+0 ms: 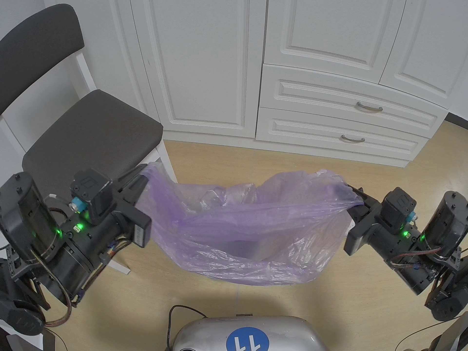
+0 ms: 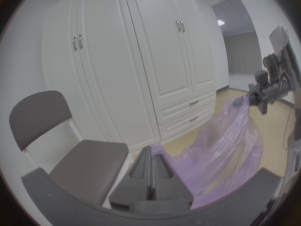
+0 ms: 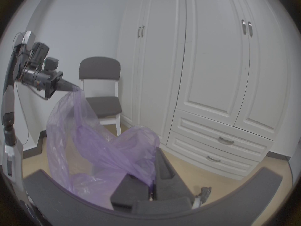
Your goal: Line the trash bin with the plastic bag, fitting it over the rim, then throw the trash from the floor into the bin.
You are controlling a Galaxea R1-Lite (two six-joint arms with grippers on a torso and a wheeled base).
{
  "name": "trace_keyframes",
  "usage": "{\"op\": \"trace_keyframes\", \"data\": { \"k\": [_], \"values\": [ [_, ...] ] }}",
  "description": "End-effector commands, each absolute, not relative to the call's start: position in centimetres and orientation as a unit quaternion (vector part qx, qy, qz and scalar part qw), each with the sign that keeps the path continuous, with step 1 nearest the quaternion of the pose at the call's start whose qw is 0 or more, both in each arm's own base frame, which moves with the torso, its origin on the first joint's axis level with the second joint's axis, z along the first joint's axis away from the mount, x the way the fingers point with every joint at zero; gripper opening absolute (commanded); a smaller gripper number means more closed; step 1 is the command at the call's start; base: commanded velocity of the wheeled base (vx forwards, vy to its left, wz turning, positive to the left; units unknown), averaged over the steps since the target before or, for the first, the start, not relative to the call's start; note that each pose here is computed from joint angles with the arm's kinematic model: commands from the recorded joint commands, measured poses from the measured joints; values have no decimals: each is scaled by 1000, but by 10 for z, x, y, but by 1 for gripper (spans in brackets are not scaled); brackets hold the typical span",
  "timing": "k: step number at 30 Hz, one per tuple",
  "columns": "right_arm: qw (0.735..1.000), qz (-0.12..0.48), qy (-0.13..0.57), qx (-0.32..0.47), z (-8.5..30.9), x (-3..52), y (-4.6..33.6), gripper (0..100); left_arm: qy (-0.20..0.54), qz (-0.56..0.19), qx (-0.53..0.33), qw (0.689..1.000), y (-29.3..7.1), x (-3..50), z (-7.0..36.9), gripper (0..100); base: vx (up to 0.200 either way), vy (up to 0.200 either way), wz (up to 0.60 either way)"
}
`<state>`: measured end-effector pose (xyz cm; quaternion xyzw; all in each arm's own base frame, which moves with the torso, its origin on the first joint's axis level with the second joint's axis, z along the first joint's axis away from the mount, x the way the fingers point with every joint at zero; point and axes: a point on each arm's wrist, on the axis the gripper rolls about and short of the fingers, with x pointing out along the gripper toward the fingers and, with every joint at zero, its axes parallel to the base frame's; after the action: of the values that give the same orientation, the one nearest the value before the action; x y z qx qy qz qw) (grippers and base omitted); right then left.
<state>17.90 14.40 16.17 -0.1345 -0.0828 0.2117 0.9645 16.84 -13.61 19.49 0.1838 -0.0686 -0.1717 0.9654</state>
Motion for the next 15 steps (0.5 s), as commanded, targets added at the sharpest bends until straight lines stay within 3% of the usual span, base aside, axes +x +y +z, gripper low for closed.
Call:
{"op": "trace_keyframes", "data": {
  "k": [1, 8, 15],
  "values": [
    [957, 252, -30, -143, 107, 200, 183, 0, -68, -221, 171, 958, -180, 178, 163, 0, 0, 0, 0],
    [950, 300, -22, -87, 102, 191, 212, 0, -90, -249, 156, 952, -217, 184, 134, 0, 0, 0, 0],
    [948, 310, -36, -56, 112, 189, 221, 0, -87, -256, 128, 954, -231, 181, 134, 0, 0, 0, 0]
  ]
}}
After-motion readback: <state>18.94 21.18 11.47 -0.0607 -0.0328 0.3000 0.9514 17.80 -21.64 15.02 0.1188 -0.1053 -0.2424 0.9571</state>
